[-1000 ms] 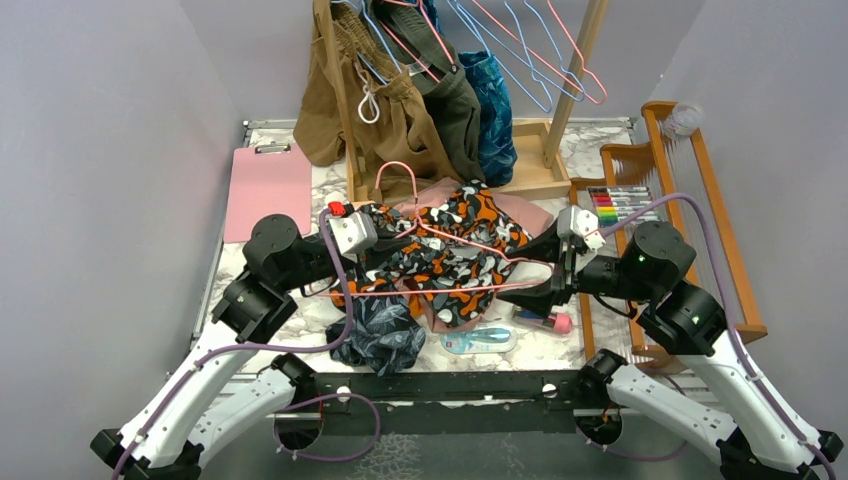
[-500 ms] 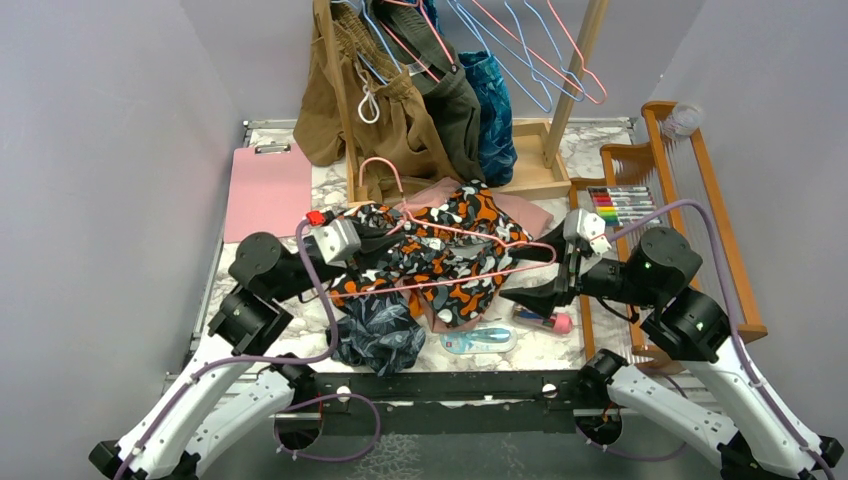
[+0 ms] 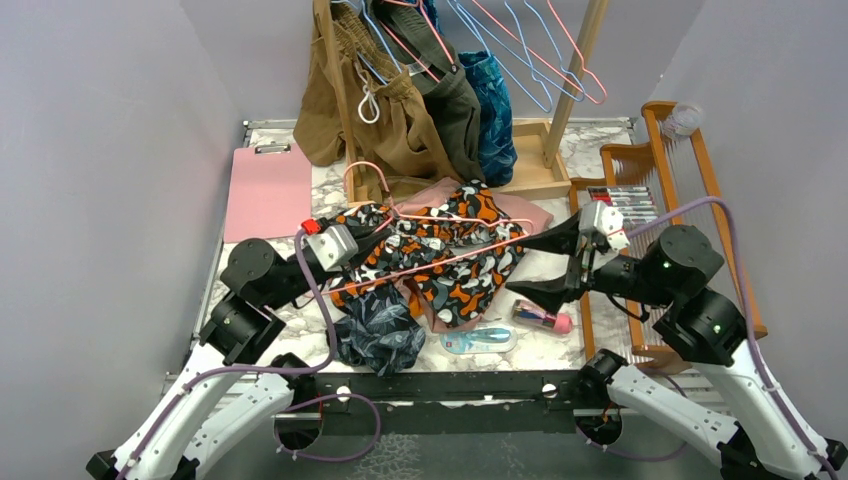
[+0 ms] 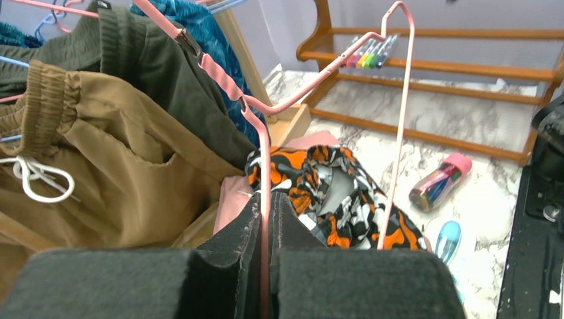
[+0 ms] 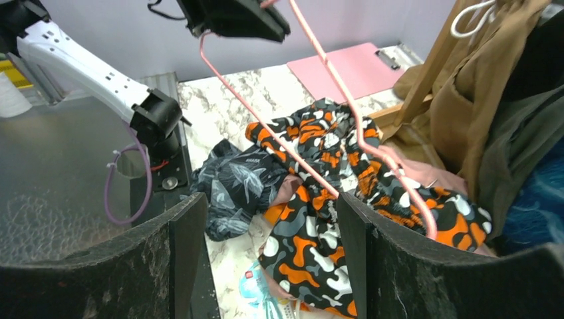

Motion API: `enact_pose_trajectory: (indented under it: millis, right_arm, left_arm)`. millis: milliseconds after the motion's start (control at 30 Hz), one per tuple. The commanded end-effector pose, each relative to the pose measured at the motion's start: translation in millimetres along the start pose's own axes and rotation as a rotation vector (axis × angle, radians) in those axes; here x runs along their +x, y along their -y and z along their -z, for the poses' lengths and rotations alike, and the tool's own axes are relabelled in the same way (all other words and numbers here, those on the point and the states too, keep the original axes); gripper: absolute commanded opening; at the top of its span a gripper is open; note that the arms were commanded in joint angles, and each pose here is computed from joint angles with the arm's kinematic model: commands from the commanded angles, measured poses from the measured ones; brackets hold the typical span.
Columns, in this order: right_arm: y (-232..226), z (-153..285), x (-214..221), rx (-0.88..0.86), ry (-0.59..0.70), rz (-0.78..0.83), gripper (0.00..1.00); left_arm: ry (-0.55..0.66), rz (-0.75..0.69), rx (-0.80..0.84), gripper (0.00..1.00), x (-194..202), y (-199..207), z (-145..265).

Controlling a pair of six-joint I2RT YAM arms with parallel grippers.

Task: Place the shorts on the hanger
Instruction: Hang the shorts on the hanger.

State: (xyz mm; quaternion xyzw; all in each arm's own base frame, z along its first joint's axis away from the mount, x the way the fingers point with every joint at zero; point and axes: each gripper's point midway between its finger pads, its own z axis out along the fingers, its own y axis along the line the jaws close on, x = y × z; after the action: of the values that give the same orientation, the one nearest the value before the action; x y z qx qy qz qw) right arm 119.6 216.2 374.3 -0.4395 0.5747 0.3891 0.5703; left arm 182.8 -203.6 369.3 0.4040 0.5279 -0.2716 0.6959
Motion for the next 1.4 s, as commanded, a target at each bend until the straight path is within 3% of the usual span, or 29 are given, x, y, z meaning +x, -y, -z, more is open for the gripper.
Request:
enact_pose_trajectory:
  millis: [0,267,500,767,1133,1233,1367]
  right_arm:
    - [5.2,11.5,-19.5,0.053,0.009,0.055,0.74]
    - [2.7,0.7,-46.6,0.006,0.058,0.026,0.74]
    - [-3.8,-47.0,-61.4,-0.195,0.053,-0.094,0.74]
    - [-1.1,-90.9,-51.2,-0.335,0.022,-0.222,0.71]
    - [-2.7,-120.3,-39.6,-0.395,-0.031,-0.32,0.65]
    - [-3.9,-120.7,-37.7,-0.396,-0.054,-0.337,0.58]
    - [-0.6,-123.8,-28.9,-0.363,-0.097,-0.354,0.41]
  left_arm:
    - [-0.04,-0.062,-0.048,0.0,3.4,-9.7,7.9]
    - [-0.063,-0.095,-0.039,0.0,11.3,-7.6,11.9]
    - [-0.017,-0.042,0.179,0.0,1.0,26.9,-0.3]
    - [0.021,0.017,0.24,0.0,0.8,35.2,-14.2]
    - [0.046,0.049,0.303,0.0,-1.2,42.5,-27.2]
    - [0.043,0.052,0.31,0.0,-0.2,44.4,-28.5]
    - [0.037,0.071,0.329,0.0,3.0,48.5,-32.1]
